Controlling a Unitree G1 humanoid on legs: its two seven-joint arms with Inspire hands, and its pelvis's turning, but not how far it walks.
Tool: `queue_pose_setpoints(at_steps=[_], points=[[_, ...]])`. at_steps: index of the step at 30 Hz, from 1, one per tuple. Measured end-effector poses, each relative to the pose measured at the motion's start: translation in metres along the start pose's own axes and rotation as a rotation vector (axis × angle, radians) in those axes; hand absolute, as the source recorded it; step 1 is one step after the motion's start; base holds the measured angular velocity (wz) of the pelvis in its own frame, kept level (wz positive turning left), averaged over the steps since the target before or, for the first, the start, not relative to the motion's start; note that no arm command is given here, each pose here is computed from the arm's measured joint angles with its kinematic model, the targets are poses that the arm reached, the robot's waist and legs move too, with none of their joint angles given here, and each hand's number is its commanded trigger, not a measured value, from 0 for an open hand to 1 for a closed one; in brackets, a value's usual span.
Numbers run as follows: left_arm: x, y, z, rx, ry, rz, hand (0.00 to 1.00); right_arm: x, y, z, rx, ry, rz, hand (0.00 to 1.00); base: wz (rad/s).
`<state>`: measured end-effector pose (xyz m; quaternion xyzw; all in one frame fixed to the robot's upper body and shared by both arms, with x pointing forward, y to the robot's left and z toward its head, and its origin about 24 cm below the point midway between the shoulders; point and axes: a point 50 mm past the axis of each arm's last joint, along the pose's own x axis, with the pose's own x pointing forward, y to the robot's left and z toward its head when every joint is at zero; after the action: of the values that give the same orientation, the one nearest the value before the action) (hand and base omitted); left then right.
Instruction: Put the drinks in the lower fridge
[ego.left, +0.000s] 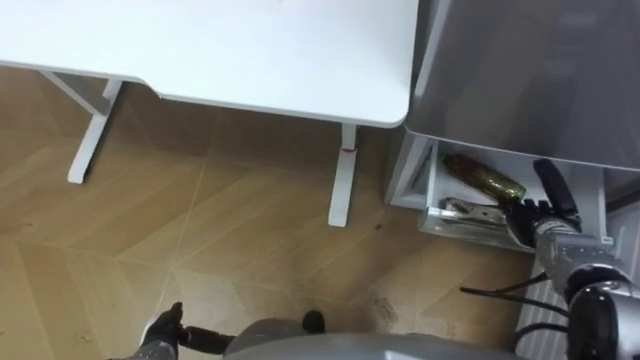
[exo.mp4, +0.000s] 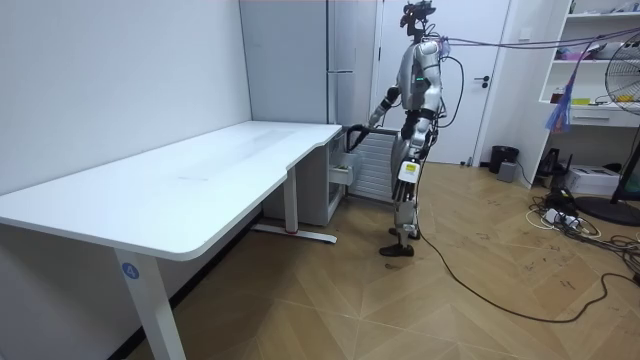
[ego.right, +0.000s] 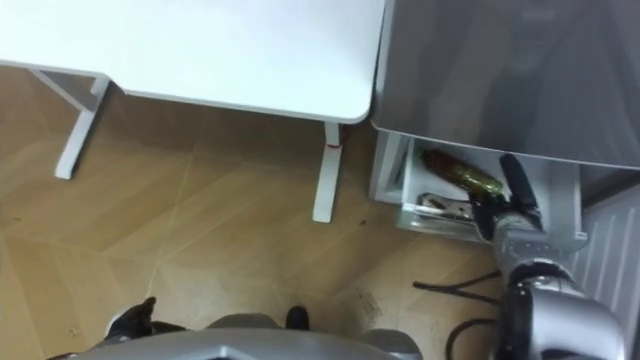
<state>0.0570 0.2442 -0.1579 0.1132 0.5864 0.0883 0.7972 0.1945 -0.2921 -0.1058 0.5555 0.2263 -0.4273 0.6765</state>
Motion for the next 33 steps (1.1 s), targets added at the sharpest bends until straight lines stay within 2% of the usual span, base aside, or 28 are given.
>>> queue_pose_setpoints(at_steps=[9,15,18,26,28,33], points=[[-0.002,0.005,-0.009,-0.035,0.027,0.06,0.0,-0.008,-0.052,0.004,-0.057,0.012,-0.132,0.0,-0.08],[-0.002,0.005,-0.012,0.026,0.03,0.064,0.0,-0.017,-0.085,0.003,-0.16,0.032,-0.199,0.0,-0.06],[-0.002,0.008,-0.013,-0.017,0.037,0.066,0.0,-0.023,-0.105,0.005,-0.19,0.046,-0.235,0.0,-0.04],[-0.004,0.015,-0.023,-0.055,0.06,0.085,0.0,-0.035,-0.134,0.004,-0.252,0.085,-0.295,0.0,-0.11],[-0.004,0.017,-0.024,-0.065,0.059,0.091,0.0,-0.039,-0.142,0.005,-0.311,0.102,-0.311,0.0,-0.05],[-0.005,0.016,-0.024,-0.062,0.056,0.095,0.0,-0.05,-0.166,-0.01,-0.655,0.247,-0.369,0.0,-0.08]])
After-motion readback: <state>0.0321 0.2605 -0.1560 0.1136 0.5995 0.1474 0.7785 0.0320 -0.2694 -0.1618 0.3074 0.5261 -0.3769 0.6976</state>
